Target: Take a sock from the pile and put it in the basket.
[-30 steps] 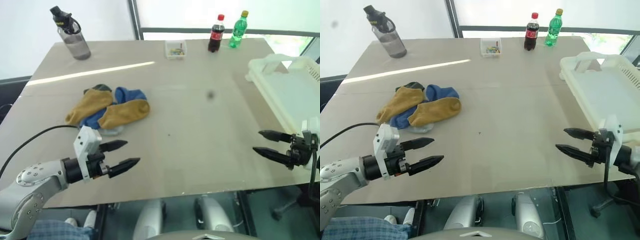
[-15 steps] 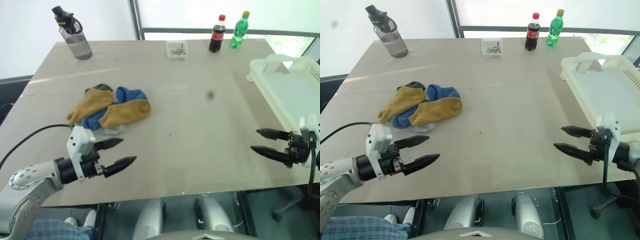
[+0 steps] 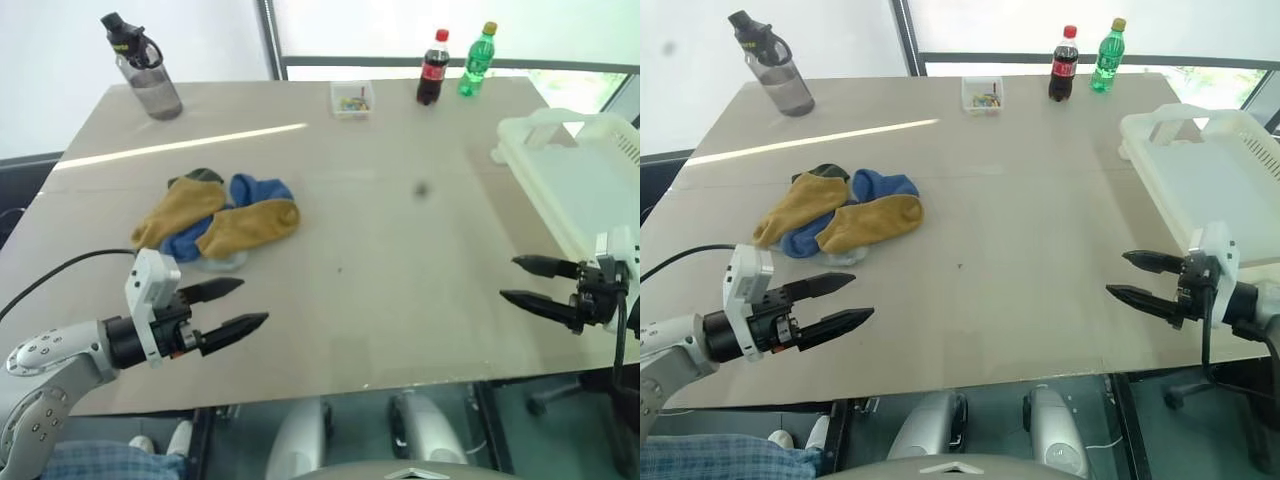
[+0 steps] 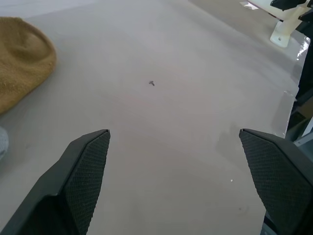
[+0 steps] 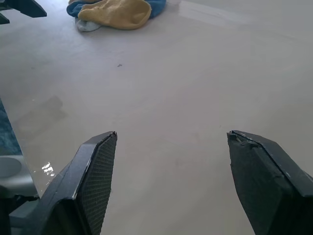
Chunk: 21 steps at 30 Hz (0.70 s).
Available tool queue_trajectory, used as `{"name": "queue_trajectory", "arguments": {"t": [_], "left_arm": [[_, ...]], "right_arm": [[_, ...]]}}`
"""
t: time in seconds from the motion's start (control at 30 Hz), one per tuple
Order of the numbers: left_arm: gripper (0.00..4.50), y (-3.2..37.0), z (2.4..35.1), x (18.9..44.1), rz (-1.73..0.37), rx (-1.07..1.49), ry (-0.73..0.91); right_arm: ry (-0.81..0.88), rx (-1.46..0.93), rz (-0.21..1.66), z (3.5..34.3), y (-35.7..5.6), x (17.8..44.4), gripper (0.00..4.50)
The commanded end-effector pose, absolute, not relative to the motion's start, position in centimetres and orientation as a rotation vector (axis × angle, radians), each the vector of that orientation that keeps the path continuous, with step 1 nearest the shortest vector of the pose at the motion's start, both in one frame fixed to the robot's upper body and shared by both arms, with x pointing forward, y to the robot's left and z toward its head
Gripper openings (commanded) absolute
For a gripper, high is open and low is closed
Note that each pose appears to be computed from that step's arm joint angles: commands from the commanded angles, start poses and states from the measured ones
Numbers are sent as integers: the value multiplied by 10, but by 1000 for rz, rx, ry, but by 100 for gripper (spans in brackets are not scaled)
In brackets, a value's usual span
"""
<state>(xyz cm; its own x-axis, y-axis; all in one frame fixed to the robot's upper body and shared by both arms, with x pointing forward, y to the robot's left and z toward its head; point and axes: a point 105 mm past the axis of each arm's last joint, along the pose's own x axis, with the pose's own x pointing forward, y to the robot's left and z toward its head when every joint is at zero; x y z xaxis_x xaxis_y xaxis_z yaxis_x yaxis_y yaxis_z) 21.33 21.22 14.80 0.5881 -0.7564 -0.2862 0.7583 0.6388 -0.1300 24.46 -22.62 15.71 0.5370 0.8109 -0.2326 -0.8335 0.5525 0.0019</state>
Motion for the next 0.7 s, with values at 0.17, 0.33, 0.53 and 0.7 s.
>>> {"name": "queue_trajectory", "arguments": {"t": [0.17, 0.33, 0.53, 0.7], "left_arm": [[449, 210, 164, 211, -895, 56, 260], [449, 214, 167, 209, -899, 65, 254], [449, 217, 172, 217, -844, 62, 205], [449, 215, 172, 215, -828, 60, 174]], "right_arm": [[172, -136, 979, 170, -225, 246, 368], [140, -140, 956, 166, -203, 272, 368], [82, -112, 1033, 165, -152, 293, 368], [68, -124, 1088, 159, -106, 315, 368]]}}
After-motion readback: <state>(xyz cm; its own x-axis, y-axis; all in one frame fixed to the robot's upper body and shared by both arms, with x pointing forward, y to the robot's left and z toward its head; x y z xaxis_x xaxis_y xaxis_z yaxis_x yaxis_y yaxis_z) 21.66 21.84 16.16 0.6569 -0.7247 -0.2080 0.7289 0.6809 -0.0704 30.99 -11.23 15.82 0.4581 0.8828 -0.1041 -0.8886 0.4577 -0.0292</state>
